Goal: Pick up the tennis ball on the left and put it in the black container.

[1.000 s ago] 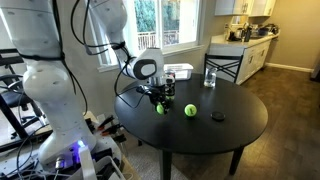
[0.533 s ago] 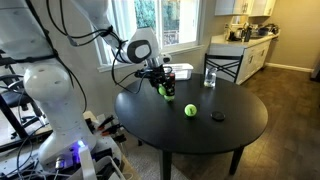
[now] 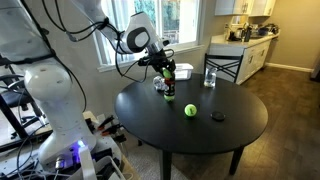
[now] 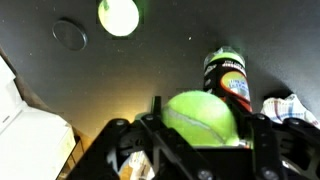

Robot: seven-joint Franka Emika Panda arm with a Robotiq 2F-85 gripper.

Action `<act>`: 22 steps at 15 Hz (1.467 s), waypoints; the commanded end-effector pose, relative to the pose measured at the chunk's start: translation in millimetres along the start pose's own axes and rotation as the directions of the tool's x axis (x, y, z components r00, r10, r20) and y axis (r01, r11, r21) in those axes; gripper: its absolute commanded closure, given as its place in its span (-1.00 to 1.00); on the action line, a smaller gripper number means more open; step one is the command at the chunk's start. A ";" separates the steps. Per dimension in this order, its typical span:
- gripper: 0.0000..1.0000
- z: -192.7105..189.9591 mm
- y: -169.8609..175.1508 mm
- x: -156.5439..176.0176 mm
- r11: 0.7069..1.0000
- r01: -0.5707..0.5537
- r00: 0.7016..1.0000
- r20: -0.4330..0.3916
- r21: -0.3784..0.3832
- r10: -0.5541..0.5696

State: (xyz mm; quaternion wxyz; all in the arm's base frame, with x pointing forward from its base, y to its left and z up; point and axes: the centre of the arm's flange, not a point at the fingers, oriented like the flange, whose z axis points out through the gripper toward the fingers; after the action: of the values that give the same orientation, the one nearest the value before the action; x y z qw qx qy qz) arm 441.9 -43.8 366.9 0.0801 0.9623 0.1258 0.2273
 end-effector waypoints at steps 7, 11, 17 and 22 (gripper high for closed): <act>0.21 -4.9 -27.6 48.3 0.996 -0.009 0.983 -0.180 0.085 0.024; 0.21 10.5 -23.8 48.3 0.992 -0.050 0.986 -0.150 0.114 0.067; 0.21 23.2 -2.6 35.7 0.989 -0.079 0.987 -0.130 0.122 0.095; 0.21 27.3 0.5 41.1 0.989 -0.065 0.986 -0.145 0.131 0.084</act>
State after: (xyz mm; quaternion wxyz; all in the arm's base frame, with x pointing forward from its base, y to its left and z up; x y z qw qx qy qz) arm 477.1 -26.0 365.8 0.0049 0.9540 0.0978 0.2835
